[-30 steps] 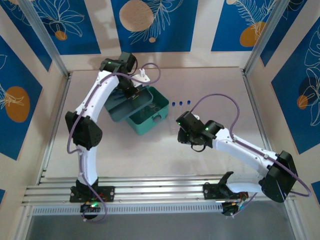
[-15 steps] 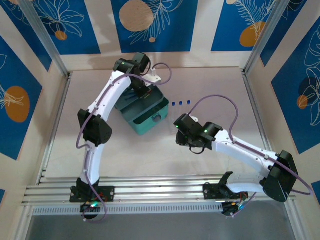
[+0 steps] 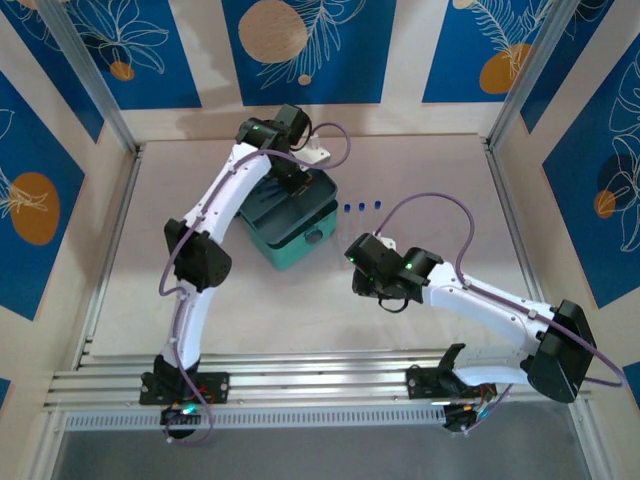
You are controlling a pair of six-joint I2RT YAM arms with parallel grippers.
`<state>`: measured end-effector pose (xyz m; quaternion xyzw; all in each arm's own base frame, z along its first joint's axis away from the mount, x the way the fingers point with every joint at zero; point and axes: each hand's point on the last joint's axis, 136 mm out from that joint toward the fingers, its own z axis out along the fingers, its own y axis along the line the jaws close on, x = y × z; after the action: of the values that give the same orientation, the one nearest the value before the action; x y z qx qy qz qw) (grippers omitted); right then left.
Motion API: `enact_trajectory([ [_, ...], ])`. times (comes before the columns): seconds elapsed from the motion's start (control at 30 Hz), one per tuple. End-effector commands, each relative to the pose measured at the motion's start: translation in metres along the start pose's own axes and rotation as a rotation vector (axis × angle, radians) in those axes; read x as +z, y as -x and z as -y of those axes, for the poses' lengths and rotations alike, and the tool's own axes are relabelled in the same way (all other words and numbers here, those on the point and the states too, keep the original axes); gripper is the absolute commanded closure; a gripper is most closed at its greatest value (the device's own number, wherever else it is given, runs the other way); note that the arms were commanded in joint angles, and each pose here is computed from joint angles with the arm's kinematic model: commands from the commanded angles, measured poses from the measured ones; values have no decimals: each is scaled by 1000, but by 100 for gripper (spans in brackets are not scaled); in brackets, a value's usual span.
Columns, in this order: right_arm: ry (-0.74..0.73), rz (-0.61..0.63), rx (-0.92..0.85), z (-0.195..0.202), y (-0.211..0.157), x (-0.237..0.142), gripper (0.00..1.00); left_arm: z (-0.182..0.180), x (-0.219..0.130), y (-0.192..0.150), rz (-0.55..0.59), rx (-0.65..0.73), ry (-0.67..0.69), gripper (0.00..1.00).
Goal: Organize the chemistry lab equipment
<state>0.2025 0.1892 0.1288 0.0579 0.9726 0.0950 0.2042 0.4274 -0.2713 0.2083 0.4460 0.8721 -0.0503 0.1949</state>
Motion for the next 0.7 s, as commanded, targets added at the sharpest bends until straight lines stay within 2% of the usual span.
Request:
enact_trajectory([
  [0.0,-21,8,15,5,-2,-2,67,3,3,2,-3,-49,-7,100],
  [0.23,-21,8,17,5,-4,-3,67,1,14,5,-6,-109,-1,100],
  [0.67,-24,7,22,9,-8,-3,67,-2,26,-4,-46,-96,17,100],
])
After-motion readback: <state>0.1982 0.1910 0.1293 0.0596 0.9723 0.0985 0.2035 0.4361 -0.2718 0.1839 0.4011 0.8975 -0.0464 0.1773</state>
